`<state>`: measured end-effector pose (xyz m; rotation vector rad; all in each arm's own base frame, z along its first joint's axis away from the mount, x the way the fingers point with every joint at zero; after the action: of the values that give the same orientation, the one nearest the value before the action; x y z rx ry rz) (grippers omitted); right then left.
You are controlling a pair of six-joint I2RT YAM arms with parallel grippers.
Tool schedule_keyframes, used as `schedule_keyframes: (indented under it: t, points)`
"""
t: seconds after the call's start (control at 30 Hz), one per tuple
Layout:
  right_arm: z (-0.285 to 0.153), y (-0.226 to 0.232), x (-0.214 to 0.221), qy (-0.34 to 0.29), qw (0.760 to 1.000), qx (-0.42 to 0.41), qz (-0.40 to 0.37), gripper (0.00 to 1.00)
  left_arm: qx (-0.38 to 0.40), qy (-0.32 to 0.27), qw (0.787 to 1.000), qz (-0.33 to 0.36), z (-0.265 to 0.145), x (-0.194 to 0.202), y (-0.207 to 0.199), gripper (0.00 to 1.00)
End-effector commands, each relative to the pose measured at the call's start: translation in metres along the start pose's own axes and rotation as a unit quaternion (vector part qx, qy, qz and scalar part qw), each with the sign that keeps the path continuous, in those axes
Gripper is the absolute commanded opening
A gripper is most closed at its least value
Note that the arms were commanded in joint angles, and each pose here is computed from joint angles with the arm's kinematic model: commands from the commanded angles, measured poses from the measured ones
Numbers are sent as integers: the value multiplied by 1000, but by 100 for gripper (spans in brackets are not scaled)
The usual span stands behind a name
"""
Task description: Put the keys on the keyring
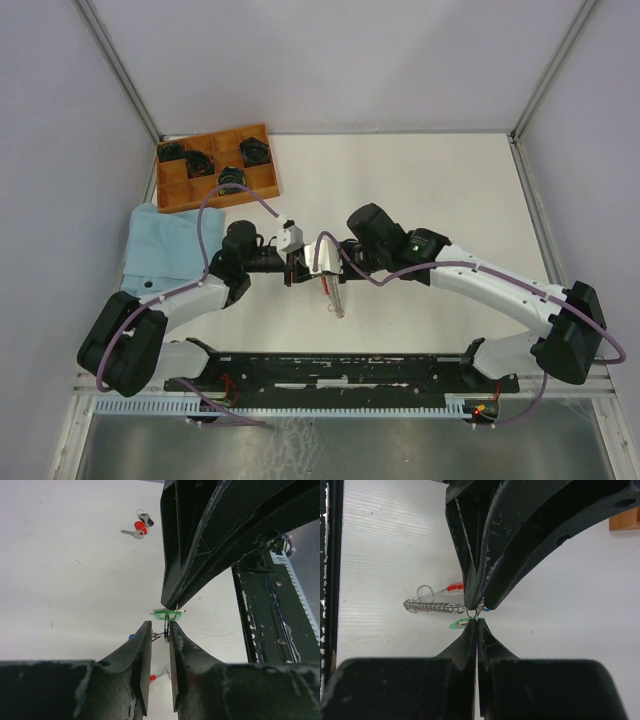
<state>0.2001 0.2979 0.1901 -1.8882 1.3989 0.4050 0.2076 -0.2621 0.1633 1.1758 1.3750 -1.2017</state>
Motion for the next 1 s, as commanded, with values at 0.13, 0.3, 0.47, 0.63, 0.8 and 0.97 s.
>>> schedule_keyframes:
  t: [0.13,0.3,0.47,0.63,0.8,0.97]
  points:
    - [-15,-18,-30,-44,998,30,-21,1,30,0,999,31,7,-10,-2,12]
    - [-21,-18,-22,-29,998,49,-16,1,32,6,999,28,7,-9,-2,3]
    - [-26,-14,-10,-10,998,64,-4,1,27,4,999,27,6,-11,0,3]
    - [-19,-5,4,8,998,57,10,1,12,-3,1000,28,5,-16,2,3]
    - [-13,4,14,16,998,47,25,1,-2,-7,1000,29,4,-18,5,3]
    - [-11,9,19,15,998,47,36,1,-19,-11,999,25,3,-19,9,3]
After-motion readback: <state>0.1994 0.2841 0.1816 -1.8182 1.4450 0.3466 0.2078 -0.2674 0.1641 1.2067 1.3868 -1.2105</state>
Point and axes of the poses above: each gripper's point midway between its finger pads, its own z axis out along the fingers, its own y axis along the line the jaws close on, x = y × z, the point moved 2 cm from there along -z, back along the fingers, and after that the axes turned 3 degrees about -z, right-handed, at the moved point
